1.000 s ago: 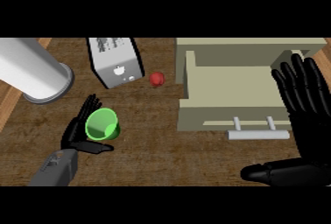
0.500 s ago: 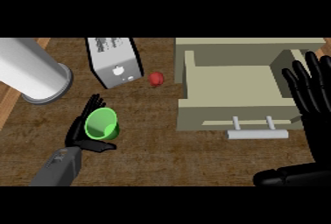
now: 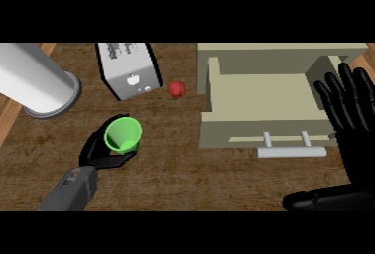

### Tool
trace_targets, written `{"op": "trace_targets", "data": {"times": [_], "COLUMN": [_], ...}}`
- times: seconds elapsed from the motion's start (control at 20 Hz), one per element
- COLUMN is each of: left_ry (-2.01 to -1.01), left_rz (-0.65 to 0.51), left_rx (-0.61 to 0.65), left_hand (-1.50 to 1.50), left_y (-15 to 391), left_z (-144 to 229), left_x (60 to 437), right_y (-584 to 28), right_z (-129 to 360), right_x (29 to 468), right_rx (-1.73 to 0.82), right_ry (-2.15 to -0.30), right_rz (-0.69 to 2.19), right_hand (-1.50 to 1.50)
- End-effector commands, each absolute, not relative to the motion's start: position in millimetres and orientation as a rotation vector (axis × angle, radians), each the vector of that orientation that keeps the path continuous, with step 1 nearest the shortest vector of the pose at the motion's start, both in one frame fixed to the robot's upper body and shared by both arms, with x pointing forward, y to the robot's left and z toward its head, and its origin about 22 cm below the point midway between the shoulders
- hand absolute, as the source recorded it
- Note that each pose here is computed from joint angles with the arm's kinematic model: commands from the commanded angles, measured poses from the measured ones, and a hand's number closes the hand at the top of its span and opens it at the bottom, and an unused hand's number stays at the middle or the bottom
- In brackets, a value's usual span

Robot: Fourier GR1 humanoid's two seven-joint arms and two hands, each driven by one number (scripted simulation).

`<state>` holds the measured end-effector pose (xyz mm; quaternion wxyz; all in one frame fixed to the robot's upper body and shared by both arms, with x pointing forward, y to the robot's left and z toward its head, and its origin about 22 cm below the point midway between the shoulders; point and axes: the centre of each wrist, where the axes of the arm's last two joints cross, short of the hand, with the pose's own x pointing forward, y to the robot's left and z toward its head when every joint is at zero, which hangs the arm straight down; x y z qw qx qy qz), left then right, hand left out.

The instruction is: Pick up the cup, place it into the drawer and close the drawer

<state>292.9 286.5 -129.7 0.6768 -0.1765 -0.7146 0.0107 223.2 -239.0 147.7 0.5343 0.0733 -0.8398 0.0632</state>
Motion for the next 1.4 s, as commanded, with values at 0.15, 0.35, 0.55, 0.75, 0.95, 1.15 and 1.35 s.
{"op": "trace_targets", "data": {"times": [0.15,0.35,0.55,0.75,0.95,1.15,1.35], "left_ry": [-1.764,-1.848,-1.897,-1.947,-2.013,-2.058,-2.074], "left_rz": [0.063,0.062,0.173,0.301,0.300,0.247,0.129], "left_rx": [-0.568,-0.482,-0.272,-0.096,-0.153,-0.253,-0.285], "left_hand": [1.50,1.50,1.50,1.50,1.50,1.50,1.50], "left_y": [266,287,303,289,301,290,263], "left_z": [-129,-133,-128,-132,-123,-99,-60], "left_x": [297,285,285,279,275,291,310], "right_y": [-229,-240,-241,-253,-251,-240,-239], "right_z": [143,143,149,149,149,145,139], "right_x": [220,221,223,222,216,221,225], "right_rx": [0.164,0.183,0.153,0.139,0.133,0.143,0.140], "right_ry": [-1.988,-2.010,-2.006,-1.990,-2.010,-1.976,-1.990], "right_rz": [0.152,0.139,0.134,0.132,0.120,0.121,0.133], "right_hand": [-1.50,-1.50,-1.50,-1.50,-1.50,-1.50,-1.50]}}
